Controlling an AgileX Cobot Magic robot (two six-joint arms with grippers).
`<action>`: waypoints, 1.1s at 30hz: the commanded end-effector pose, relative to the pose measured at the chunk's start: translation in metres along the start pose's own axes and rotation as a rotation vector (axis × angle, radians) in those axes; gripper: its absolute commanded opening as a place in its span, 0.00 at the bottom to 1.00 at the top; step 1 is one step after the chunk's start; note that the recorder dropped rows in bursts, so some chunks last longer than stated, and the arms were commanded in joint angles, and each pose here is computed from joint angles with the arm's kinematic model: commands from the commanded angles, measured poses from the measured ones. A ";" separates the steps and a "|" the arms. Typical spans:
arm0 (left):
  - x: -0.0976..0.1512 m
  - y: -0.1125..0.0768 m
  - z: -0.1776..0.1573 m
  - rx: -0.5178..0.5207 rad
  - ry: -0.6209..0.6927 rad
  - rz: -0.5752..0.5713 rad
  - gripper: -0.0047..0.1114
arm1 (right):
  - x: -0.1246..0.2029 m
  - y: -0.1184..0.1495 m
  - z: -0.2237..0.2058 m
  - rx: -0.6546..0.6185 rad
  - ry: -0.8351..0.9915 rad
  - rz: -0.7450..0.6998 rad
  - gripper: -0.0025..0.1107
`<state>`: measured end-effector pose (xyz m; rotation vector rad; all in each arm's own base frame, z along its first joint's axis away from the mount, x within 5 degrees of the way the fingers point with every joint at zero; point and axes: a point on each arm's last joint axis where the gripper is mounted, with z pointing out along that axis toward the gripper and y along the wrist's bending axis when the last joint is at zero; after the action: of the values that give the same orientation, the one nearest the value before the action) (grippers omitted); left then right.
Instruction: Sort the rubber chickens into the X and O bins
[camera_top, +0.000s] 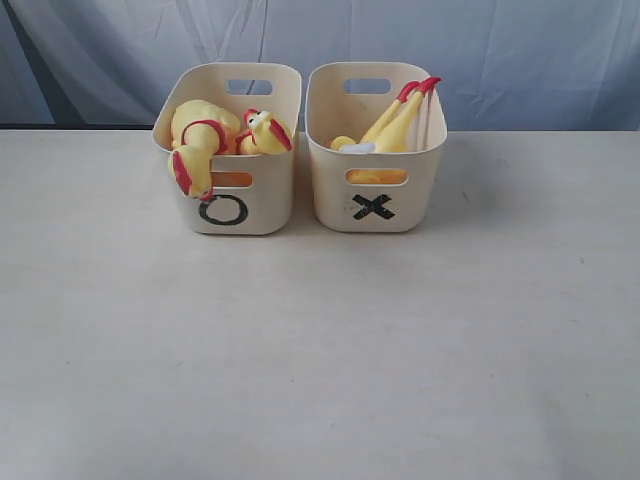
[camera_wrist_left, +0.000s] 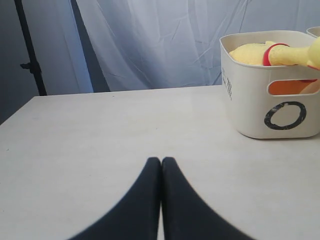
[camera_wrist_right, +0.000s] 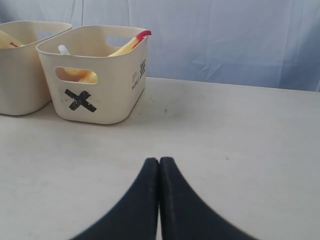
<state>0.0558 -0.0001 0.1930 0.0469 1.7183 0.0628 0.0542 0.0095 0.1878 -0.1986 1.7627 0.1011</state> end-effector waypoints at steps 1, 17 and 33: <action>0.002 0.000 0.000 0.000 0.007 0.011 0.04 | 0.001 0.000 0.000 0.000 0.001 -0.020 0.01; 0.001 0.000 0.000 -0.001 -0.003 0.011 0.04 | 0.001 0.000 0.000 -0.005 0.001 -0.003 0.01; 0.001 0.000 0.000 -0.001 -0.003 0.011 0.04 | 0.001 0.000 0.000 -0.005 0.001 -0.003 0.01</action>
<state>0.0558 0.0000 0.1926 0.0580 1.7224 0.0732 0.0540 0.0095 0.1868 -0.1971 1.7739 0.1035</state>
